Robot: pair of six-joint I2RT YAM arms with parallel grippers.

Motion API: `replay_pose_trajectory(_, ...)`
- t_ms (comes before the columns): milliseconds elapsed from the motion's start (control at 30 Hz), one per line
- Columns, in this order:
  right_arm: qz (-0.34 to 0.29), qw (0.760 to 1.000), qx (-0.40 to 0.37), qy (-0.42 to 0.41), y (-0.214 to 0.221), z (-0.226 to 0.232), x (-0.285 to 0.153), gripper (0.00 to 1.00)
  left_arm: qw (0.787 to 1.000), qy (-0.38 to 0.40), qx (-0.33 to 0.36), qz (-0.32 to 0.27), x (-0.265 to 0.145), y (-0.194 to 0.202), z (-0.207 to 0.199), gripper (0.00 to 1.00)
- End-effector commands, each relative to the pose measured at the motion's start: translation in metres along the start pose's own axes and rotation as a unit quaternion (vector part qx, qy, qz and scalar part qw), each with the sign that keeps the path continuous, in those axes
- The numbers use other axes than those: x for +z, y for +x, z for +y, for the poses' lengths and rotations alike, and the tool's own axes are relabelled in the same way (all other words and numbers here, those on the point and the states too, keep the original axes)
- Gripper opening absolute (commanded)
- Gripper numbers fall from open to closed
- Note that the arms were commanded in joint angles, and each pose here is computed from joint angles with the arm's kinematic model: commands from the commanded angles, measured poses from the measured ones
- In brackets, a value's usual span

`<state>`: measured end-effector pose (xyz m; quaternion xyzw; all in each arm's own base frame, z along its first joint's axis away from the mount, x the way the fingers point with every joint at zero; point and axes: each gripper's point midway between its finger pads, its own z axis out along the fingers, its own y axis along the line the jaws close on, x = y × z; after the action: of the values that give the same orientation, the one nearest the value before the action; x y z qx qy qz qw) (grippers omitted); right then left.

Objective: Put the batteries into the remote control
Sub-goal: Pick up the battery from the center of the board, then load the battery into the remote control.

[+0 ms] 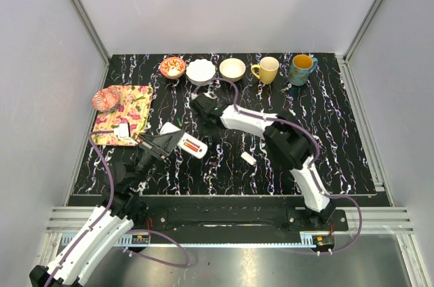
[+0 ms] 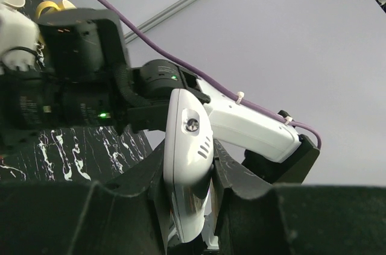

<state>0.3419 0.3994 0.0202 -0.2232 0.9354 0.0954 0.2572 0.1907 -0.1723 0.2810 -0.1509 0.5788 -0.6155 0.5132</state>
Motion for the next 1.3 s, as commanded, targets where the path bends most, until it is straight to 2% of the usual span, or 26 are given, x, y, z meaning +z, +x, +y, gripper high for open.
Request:
replay_pose_trajectory(0, -0.027, 0.996, 0.084, 0.009, -0.018, -0.046, -0.058, 0.0, 0.999, 0.041, 0.003, -0.009, 0.005, -0.008, -0.023, 0.0)
replay_pose_trajectory(67, -0.043, 0.995, 0.088, 0.034, -0.021, -0.06, -0.078, 0.0, 0.999, 0.043, 0.002, -0.008, 0.01, -0.009, -0.025, 0.0)
replay_pose_trajectory(233, -0.112, 0.985, 0.105, 0.08, -0.031, -0.091, -0.159, 0.0, 0.998, 0.058, -0.015, 0.01, 0.023, -0.005, -0.032, 0.0)
replay_pose_trajectory(367, -0.182, 0.973, 0.116, 0.08, -0.031, -0.104, -0.232, 0.0, 0.997, 0.048, -0.041, 0.049, 0.04, 0.01, -0.021, 0.0)
replay_pose_trajectory(500, -0.232, 0.967, 0.086, 0.063, -0.025, -0.095, -0.271, 0.0, 0.994, 0.051, -0.065, 0.067, 0.052, 0.018, -0.016, 0.0)
replay_pose_trajectory(667, -0.283, 0.957, 0.063, 0.015, -0.023, -0.073, -0.293, 0.0, 0.991, 0.049, -0.085, 0.09, 0.072, 0.025, -0.011, 0.0)
replay_pose_trajectory(933, -0.33, 0.943, 0.015, -0.047, -0.025, -0.038, -0.318, 0.0, 0.978, 0.039, -0.121, 0.163, 0.096, 0.051, -0.001, 0.0)
replay_pose_trajectory(1067, -0.364, 0.929, 0.005, -0.06, -0.033, -0.03, -0.339, 0.0, 0.973, 0.043, -0.13, 0.187, 0.105, 0.063, -0.002, 0.0)
replay_pose_trajectory(1267, -0.375, 0.925, -0.029, -0.054, -0.037, -0.024, -0.341, 0.0, 0.962, 0.043, -0.151, 0.221, 0.113, 0.08, 0.0, 0.0)
